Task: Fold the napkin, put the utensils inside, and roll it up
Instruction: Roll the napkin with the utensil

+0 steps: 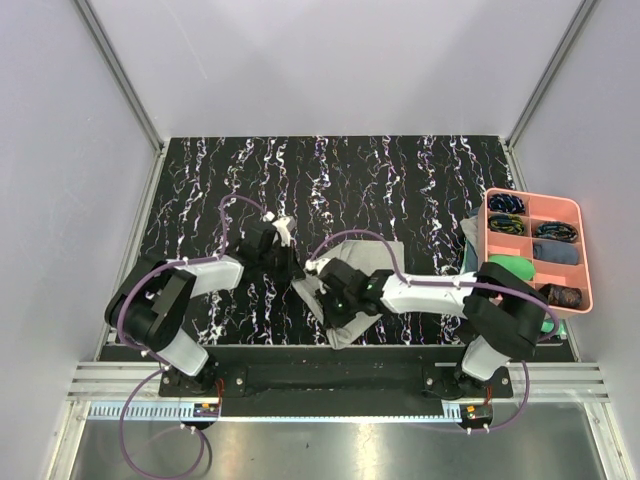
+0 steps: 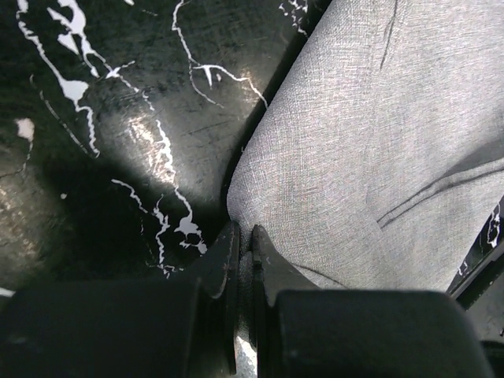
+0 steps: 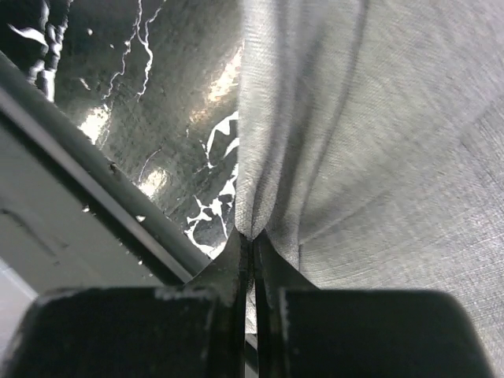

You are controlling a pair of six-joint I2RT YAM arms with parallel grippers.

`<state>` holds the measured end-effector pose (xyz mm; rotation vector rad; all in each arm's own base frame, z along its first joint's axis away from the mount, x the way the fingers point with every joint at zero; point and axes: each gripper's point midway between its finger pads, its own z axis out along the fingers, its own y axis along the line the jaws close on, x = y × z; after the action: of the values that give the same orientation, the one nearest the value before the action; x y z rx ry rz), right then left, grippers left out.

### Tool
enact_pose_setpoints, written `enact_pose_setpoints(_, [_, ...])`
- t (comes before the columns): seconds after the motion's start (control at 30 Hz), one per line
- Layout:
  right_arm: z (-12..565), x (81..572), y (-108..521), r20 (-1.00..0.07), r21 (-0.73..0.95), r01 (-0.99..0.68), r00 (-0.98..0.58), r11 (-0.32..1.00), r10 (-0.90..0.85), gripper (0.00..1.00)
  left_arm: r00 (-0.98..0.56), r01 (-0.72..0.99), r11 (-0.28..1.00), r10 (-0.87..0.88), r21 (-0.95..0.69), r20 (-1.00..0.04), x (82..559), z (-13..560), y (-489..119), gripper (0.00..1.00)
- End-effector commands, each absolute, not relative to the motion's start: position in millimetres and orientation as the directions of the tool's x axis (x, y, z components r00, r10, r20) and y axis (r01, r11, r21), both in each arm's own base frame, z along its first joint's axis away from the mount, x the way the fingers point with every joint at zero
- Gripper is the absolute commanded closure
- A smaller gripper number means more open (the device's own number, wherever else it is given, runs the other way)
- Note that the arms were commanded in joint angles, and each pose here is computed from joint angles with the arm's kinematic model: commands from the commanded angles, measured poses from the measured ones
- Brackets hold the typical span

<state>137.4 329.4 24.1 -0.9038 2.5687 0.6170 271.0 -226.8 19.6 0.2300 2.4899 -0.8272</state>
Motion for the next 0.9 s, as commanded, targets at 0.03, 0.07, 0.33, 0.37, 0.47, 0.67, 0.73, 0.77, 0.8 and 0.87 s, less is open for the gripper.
enact_pose_setpoints(0.03, [41.3,128.8,340.2,-0.416,0.566,-0.593,-0.805,0.573,-0.423,1.0,-0.889,0.223,0.899,0.029,-0.377,-0.458,264.2,-4.6,-191.4,1.0])
enact_pose_setpoints(0.07, [33.4,126.6,334.7,-0.393,0.578,-0.577,-0.817,0.577,-0.423,1.0,-0.889,0.221,0.902,0.03,-0.371,-0.458,265.1,-4.6,-190.6,1.0])
enact_pose_setpoints(0.33, [22.7,132.1,333.3,-0.333,0.709,-0.502,-0.857,0.495,-0.393,1.0,-0.884,0.221,0.893,0.013,-0.392,-0.468,274.4,5.7,-197.6,0.95])
enact_pose_setpoints(0.37, [18.4,132.2,333.0,-0.324,0.714,-0.495,-0.861,0.495,-0.393,1.0,-0.881,0.219,0.894,0.008,-0.392,-0.473,276.2,7.9,-197.4,0.89])
enact_pose_setpoints(0.47, [14.0,134.1,330.6,-0.304,0.734,-0.473,-0.87,0.487,-0.388,1.0,-0.866,0.2,0.897,-0.027,-0.395,-0.499,285.0,18.9,-193.3,0.64])
enact_pose_setpoints(0.67, [9.4,139.8,325.0,-0.275,0.77,-0.437,-0.885,0.466,-0.376,1.0,-0.828,0.163,0.892,-0.109,-0.423,-0.55,299.2,40.7,-181.3,0.29])
enact_pose_setpoints(0.73, [11.1,141.9,323.9,-0.267,0.789,-0.424,-0.889,0.445,-0.373,1.0,-0.825,0.169,0.878,-0.122,-0.447,-0.552,296.5,41.6,-179.9,0.25])
enact_pose_setpoints(0.77, [8.3,142.4,323.4,-0.254,0.795,-0.411,-0.894,0.446,-0.37,1.0,-0.81,0.191,0.866,-0.127,-0.463,-0.572,298.9,46.3,-183.2,0.24])
enact_pose_setpoints(0.8, [7.4,144.1,322.8,-0.241,0.813,-0.393,-0.899,0.429,-0.366,1.0,-0.801,0.231,0.828,-0.135,-0.51,-0.583,295.1,51.4,-190.4,0.22])
enact_pose_setpoints(0.87, [4.9,146.1,319.3,-0.223,0.825,-0.371,-0.907,0.427,-0.357,1.0,-0.804,0.253,0.802,-0.136,-0.541,-0.578,290.1,50.9,-195.3,0.22])
